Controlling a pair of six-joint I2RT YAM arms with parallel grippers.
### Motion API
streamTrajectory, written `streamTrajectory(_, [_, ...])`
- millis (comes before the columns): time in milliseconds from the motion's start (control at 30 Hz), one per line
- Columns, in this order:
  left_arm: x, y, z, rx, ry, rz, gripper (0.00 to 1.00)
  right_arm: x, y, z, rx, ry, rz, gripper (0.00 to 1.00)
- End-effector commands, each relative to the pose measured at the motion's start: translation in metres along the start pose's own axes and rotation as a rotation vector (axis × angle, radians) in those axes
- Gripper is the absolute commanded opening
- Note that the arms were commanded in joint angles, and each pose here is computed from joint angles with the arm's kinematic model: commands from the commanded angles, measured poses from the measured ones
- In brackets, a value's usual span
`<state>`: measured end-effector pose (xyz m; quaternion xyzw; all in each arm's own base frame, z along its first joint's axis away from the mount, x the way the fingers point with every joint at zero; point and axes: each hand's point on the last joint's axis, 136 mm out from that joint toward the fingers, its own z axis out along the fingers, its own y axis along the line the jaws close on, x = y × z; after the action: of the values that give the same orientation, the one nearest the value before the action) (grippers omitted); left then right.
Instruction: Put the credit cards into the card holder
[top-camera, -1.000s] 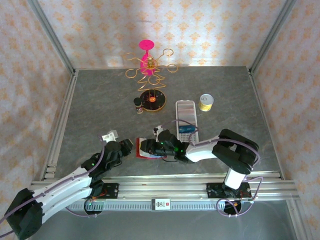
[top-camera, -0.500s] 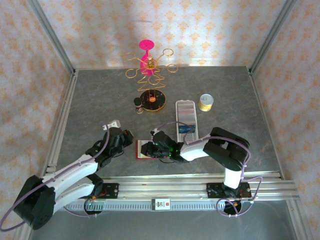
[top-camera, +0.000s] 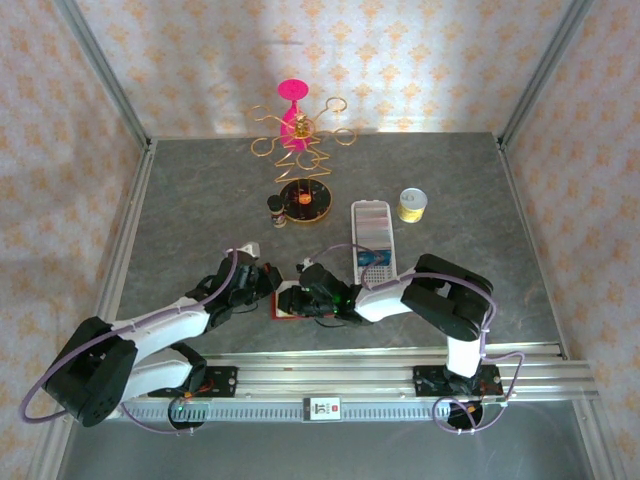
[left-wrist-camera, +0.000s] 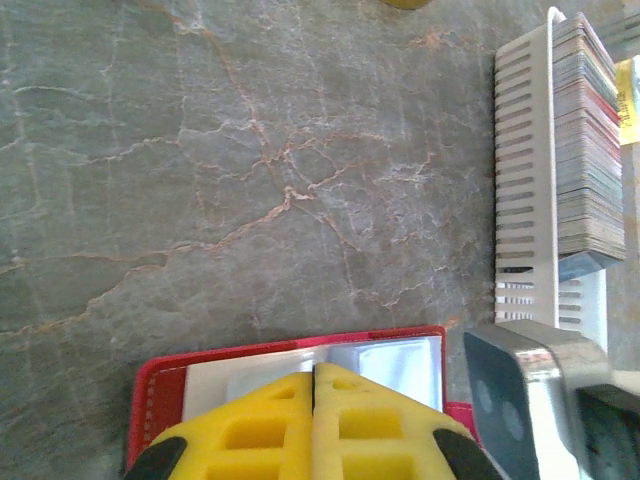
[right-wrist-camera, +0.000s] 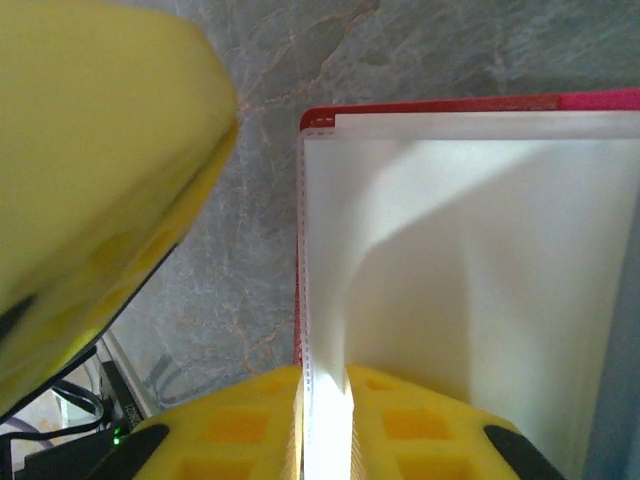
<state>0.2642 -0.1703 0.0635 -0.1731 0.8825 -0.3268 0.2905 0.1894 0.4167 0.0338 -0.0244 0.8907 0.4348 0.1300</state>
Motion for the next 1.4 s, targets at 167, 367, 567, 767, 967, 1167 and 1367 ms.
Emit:
streamTrajectory(167, [0.004,0.0,0.012,0.029,0.025,-0.009,0.0,0.005,-0.005,0.008,0.018,0.011,-0.012,0.15])
streamTrajectory(367, [0.019,0.013,0.019,-0.011,0.091,0.006,0.0,0.005,-0.002,0.006,0.006,0.007,-0.022,0.17])
streamTrajectory(567, [0.02,0.036,0.018,-0.114,0.076,0.038,0.0,0.0,0.014,-0.008,-0.043,-0.034,-0.052,0.35])
streamTrajectory(767, [0.023,0.037,0.018,-0.11,0.086,0.047,0.0,-0.012,0.018,-0.033,0.017,-0.096,-0.134,0.4])
streamTrajectory(967, [0.021,0.033,0.014,-0.095,0.082,0.062,0.0,-0.026,0.019,-0.068,0.101,-0.174,-0.251,0.4])
streamTrajectory(1167, [0.021,0.013,0.01,-0.032,0.111,0.089,0.0,-0.055,0.033,-0.115,0.203,-0.303,-0.459,0.4])
streamTrajectory(1367, [0.022,-0.008,-0.001,0.026,0.106,0.14,0.0,-0.083,0.047,-0.166,0.284,-0.446,-0.64,0.4])
